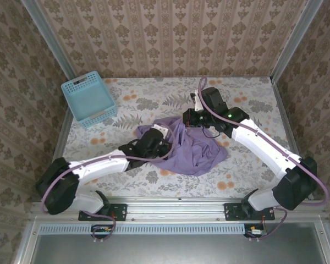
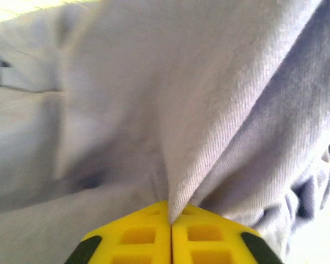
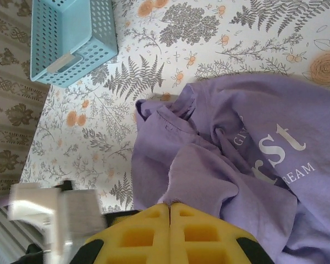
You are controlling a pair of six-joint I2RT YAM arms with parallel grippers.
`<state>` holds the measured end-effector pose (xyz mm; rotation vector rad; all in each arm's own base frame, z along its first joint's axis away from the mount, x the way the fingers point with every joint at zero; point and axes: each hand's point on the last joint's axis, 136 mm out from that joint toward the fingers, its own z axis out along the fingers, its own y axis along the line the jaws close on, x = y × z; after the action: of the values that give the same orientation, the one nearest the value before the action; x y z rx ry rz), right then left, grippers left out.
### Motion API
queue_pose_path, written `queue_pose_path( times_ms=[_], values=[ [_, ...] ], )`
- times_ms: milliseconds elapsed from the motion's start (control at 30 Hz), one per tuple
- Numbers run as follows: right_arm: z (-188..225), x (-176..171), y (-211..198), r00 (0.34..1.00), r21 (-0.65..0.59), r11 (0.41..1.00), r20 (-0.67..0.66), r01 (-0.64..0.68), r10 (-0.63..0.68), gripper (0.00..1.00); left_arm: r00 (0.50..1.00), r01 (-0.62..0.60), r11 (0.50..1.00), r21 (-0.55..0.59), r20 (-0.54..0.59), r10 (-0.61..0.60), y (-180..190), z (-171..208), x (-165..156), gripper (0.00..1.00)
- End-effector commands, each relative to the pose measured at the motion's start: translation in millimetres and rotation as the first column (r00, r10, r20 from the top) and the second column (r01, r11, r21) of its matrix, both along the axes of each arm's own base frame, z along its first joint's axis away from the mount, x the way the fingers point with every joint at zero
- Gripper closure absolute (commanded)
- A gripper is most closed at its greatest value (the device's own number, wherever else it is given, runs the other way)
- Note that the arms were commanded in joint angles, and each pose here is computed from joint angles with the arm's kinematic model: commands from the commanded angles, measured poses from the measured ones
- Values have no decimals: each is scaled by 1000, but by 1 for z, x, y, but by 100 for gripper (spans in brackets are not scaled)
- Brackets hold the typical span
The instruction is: Fold the inside-out t-shirt
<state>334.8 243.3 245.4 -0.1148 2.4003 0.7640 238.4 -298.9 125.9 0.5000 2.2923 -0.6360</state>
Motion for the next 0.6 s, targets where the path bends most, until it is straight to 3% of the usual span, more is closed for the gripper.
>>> queue_pose_path(
  times_ms=[0,200,300,467,567],
  values=[
    [31,-4,6,998,76,997,68,-14,8,100,990,-91,996,16,105,89,27,25,-6,80],
    [31,-20,13,996,76,997,88,-33,26,100,995,18,990,-143,99,-3,-6,46,-32,66],
    [31,-25,19,995,77,996,96,-47,39,100,996,50,985,-163,87,-36,-27,46,-35,62],
    [38,-33,20,992,81,995,119,-53,43,100,999,-13,989,-145,47,20,-36,28,-20,64],
    [42,-36,13,991,78,996,135,-32,21,100,998,-55,991,-125,24,59,-32,14,-11,74]
  ],
)
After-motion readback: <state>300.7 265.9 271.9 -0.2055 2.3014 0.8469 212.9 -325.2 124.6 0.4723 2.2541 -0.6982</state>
